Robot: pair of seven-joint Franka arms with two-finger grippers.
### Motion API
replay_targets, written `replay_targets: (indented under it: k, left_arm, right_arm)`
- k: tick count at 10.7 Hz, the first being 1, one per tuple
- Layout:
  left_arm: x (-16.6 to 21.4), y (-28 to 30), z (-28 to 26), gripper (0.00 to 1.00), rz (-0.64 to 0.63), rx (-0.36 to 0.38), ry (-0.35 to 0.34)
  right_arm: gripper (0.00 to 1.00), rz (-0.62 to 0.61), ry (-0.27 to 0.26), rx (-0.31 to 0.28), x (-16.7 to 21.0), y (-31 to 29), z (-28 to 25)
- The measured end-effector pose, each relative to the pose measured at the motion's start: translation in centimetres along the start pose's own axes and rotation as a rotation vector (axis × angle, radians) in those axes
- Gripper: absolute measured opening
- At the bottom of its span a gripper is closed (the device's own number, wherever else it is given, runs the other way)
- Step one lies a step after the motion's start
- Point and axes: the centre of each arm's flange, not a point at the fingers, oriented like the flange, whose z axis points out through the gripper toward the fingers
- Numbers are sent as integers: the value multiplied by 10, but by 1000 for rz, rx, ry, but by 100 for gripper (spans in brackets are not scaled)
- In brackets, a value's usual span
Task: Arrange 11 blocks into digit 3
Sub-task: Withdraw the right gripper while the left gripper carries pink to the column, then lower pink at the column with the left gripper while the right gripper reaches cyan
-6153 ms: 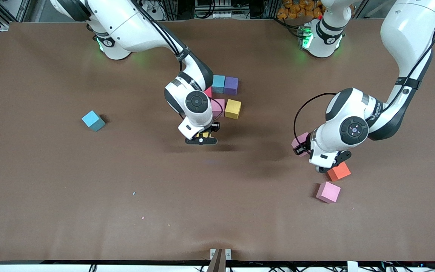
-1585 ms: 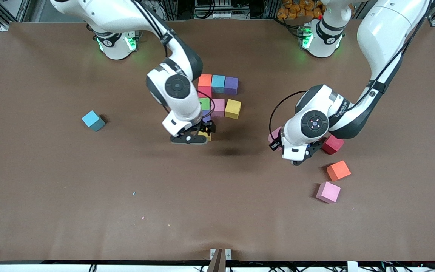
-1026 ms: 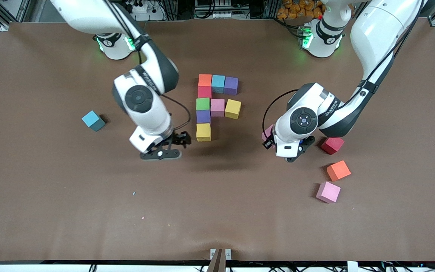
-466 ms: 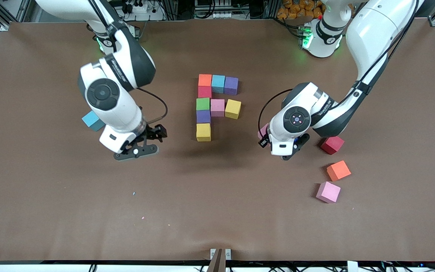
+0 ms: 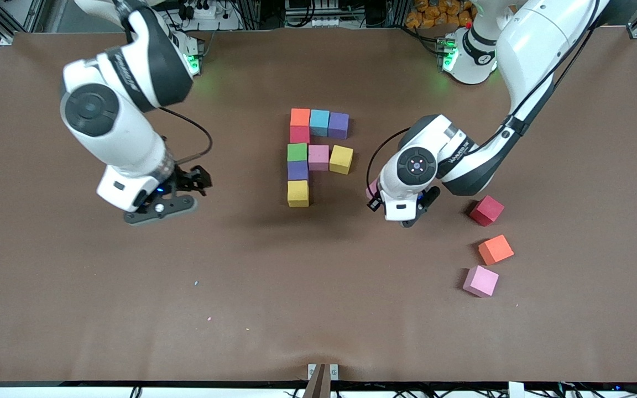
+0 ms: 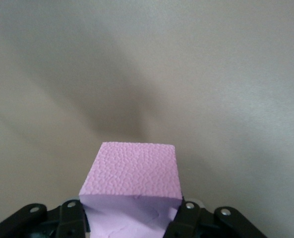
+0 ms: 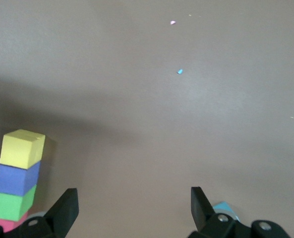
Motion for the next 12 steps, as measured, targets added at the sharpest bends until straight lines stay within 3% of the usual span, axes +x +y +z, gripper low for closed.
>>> replay_targets:
  k: [6,12]
  left_arm:
    - [-45,25,30,56,-329,-114,-58]
    - [-88,36,70,56,-591,-162,-49]
  right_arm:
    - [100,-43,-20,-3,-21,52,-32]
    - [100,-18,1,-2,-36,67,-60]
